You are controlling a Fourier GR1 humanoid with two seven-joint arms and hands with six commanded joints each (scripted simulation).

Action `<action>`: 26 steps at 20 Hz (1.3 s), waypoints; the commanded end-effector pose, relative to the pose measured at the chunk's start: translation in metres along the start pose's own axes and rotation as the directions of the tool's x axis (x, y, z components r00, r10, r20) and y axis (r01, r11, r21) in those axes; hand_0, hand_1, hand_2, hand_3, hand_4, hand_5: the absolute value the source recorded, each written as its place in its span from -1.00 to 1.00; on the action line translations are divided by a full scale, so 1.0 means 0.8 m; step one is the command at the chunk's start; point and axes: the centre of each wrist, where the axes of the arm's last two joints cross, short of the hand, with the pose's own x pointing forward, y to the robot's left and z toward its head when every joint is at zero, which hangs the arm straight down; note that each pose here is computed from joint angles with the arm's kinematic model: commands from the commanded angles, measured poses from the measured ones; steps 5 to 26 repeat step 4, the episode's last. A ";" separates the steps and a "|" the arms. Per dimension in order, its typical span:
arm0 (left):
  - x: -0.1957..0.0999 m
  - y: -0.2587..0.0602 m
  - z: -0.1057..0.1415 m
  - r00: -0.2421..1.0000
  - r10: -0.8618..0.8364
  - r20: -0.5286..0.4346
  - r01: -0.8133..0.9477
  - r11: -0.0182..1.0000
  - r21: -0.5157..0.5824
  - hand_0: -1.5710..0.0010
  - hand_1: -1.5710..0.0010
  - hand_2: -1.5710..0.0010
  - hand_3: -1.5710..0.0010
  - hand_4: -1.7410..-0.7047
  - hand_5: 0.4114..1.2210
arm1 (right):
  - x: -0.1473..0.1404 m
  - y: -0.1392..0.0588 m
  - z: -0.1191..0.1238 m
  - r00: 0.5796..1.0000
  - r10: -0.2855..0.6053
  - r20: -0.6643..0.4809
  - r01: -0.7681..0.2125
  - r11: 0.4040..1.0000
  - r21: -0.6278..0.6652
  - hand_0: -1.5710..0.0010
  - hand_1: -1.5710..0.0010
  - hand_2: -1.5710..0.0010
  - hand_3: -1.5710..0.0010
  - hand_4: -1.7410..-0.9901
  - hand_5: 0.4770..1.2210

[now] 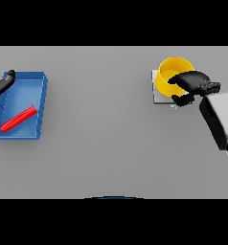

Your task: Pick up the red beaker and tilt it to pour out 1 green nut into yellow bowl. Pick up the yellow bowl and place it on the metallic measuring scale.

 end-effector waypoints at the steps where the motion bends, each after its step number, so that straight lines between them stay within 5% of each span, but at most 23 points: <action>1: 0.002 0.001 0.000 1.000 0.002 0.010 -0.002 1.000 -0.001 1.00 1.00 1.00 1.00 0.97 -0.29 | 0.001 -0.002 -0.001 1.000 -0.006 -0.023 0.006 1.000 0.003 0.90 0.84 0.74 0.55 -0.17 -0.13; 4: -0.001 0.004 0.002 1.000 -0.005 0.009 0.005 1.000 0.000 1.00 1.00 1.00 1.00 0.97 -0.30 | -0.001 0.004 0.001 0.999 -0.016 -0.034 0.016 1.000 0.016 0.95 0.92 0.87 0.65 -0.12 -0.24; 26: -0.001 0.004 0.002 1.000 -0.005 0.009 0.005 1.000 0.000 1.00 1.00 1.00 1.00 0.97 -0.30 | -0.001 0.004 0.001 0.999 -0.016 -0.034 0.016 1.000 0.016 0.95 0.92 0.87 0.65 -0.12 -0.24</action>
